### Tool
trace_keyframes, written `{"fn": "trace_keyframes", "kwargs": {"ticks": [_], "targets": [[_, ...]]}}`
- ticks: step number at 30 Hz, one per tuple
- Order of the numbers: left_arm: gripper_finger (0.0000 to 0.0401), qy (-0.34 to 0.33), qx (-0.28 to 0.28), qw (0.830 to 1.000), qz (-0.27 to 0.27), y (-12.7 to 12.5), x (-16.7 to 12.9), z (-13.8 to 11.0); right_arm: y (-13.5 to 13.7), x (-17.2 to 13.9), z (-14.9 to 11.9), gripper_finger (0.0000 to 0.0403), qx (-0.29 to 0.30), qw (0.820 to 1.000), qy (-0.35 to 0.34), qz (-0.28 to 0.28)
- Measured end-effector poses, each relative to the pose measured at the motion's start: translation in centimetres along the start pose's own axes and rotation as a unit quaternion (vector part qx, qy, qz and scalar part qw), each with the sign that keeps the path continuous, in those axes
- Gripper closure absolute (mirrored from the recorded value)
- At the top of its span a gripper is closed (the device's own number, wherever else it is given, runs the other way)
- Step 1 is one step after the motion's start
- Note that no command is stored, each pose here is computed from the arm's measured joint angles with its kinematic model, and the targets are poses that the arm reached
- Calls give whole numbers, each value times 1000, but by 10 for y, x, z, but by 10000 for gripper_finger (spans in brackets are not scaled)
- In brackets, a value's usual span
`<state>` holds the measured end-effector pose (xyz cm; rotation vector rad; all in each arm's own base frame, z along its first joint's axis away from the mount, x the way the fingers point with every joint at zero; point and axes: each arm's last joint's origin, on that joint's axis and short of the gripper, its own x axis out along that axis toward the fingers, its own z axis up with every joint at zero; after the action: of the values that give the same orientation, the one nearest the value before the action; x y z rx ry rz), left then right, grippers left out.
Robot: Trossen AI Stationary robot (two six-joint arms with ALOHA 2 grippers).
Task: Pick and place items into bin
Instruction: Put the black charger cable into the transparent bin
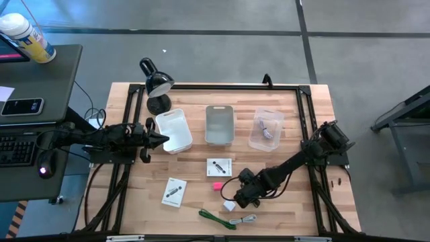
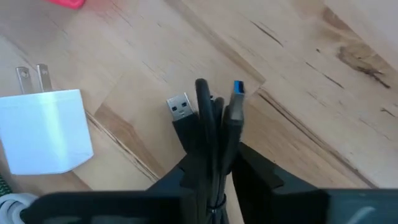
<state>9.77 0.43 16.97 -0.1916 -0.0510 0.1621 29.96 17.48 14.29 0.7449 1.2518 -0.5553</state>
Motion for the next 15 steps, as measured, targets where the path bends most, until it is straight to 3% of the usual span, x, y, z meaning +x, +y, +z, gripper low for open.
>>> {"fn": "trace_keyframes", "kwargs": {"ticks": [6, 15], "targets": [[398, 0, 0, 1000, 0, 0, 0, 0, -1, 1, 0, 317, 0, 1000, 3, -5], [398, 0, 0, 1000, 0, 0, 0, 0, -1, 1, 0, 328, 0, 1000, 2, -4]]}}
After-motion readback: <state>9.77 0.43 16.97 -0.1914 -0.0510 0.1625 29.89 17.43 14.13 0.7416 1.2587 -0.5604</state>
